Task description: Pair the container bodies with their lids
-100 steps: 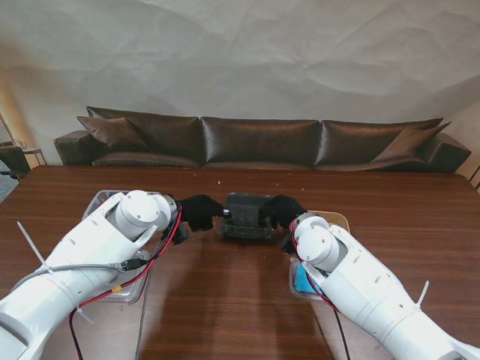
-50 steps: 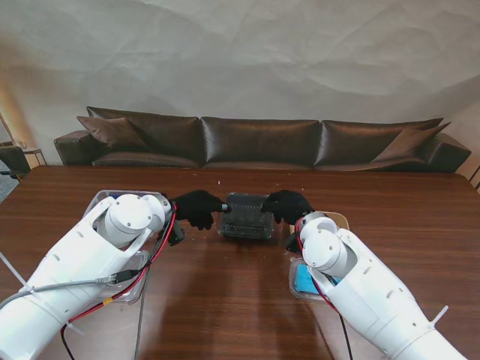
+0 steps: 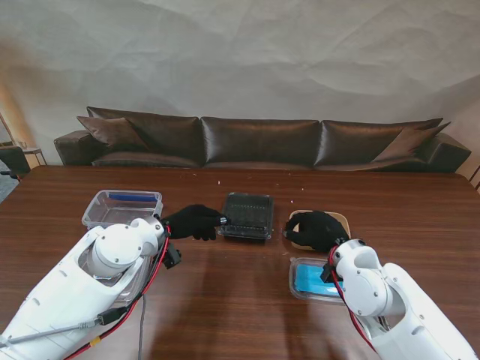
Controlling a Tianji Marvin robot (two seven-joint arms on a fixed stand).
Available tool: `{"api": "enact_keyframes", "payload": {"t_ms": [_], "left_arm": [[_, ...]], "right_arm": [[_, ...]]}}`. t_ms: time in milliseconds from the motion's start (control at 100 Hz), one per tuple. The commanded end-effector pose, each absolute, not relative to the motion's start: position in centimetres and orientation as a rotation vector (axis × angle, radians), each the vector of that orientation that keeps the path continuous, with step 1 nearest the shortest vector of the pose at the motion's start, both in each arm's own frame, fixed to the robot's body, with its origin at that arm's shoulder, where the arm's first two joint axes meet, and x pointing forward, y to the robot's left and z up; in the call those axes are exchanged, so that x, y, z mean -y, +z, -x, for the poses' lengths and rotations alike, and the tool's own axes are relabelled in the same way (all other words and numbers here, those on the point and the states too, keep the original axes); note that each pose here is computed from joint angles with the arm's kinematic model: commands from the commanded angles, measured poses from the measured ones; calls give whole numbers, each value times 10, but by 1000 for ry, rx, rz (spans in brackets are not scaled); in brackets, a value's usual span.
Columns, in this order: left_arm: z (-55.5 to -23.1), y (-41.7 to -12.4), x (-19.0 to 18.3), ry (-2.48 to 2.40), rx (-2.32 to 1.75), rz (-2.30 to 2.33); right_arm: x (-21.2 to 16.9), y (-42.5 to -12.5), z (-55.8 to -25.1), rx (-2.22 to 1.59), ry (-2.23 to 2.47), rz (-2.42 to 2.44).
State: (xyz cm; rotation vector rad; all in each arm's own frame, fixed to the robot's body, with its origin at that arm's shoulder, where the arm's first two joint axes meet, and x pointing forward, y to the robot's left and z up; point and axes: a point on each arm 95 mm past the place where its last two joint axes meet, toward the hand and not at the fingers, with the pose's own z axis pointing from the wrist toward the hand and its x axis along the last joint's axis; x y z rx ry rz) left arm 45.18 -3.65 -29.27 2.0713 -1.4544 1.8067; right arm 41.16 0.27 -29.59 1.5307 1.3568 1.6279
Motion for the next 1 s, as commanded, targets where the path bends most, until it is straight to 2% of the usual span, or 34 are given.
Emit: {"api": "enact_keyframes", "payload": {"t_ms": [0,230,570,990], "left_arm": [[-441,-299,40,1788,1464,-2057],[-419,-303,43,1838,1447,-2049],[-395,-317,40,1891,1424,-2086],[-380,-328,35,1873,1431,-2124]], "right_arm": [[3,-307,-400,-1385,1599,-1554],[23,-311,-382,-1428,1559,-1521],[39,-327,-377,-1528,1467,-1427],[36,-350,-367,-1616,1423,-1439]]}}
